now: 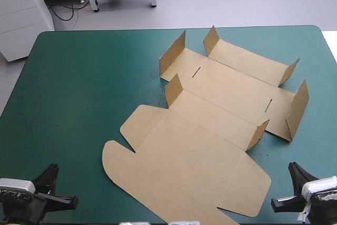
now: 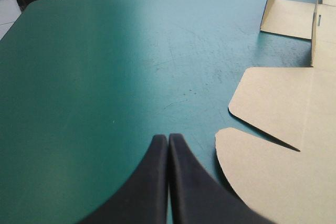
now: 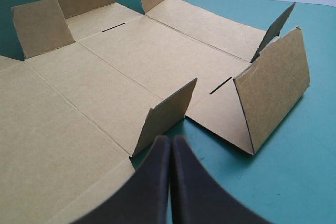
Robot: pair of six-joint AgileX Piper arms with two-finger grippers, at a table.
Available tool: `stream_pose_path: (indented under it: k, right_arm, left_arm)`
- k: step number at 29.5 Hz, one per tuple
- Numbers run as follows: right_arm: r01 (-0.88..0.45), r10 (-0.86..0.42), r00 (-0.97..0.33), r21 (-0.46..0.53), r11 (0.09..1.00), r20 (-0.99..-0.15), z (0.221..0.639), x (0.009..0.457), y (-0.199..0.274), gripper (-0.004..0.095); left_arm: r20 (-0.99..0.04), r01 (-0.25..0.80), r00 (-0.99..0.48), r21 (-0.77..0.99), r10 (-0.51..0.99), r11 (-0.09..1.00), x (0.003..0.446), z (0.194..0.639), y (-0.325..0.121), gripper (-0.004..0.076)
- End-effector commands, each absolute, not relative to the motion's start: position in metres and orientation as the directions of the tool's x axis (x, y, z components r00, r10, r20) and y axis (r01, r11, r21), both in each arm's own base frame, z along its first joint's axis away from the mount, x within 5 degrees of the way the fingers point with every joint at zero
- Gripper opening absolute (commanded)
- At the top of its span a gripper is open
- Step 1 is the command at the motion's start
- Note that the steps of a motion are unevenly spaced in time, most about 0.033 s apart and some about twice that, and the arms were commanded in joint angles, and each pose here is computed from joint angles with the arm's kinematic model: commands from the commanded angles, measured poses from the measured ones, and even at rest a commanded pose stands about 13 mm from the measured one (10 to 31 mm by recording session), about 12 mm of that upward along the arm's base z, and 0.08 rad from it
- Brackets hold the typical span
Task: Fold the box
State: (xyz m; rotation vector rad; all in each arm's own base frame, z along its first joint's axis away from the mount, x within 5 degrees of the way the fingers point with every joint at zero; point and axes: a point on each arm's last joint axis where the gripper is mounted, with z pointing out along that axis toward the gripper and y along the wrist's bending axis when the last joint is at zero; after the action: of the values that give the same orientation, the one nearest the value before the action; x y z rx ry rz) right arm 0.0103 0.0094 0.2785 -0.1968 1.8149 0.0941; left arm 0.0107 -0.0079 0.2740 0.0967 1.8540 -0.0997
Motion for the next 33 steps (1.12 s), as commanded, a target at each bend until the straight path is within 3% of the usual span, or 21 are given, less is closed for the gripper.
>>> stream_pose_path:
  k: [1, 21, 25, 33]
  right_arm:
    - [-0.173, -0.069, -0.119, -0.048, 0.984, -0.99, 0.2923, 0.0042, 0.0084, -0.0023]
    - [-0.175, -0.07, -0.119, -0.048, 0.983, -0.99, 0.2923, 0.0042, 0.0085, 0.0012]
    - [-0.175, -0.071, -0.119, -0.05, 0.983, -0.99, 0.2923, 0.0042, 0.0085, 0.0123]
    - [-0.175, -0.072, -0.12, -0.05, 0.983, -0.99, 0.2922, 0.0042, 0.0085, 0.0534]
  left_arm:
    - [-0.984, 0.119, -0.177, -0.028, -0.007, 0.992, 0.0073, 0.2877, -0.0079, -0.0032]
    - [-0.984, 0.119, -0.177, -0.028, -0.007, 0.992, 0.0073, 0.2877, -0.0079, -0.0032]
    - [-0.984, 0.119, -0.177, -0.028, -0.007, 0.992, 0.0073, 0.2877, -0.0079, -0.0032]
    - [-0.984, 0.119, -0.177, -0.028, -0.007, 0.992, 0.0073, 0.2877, -0.0079, -0.0032]
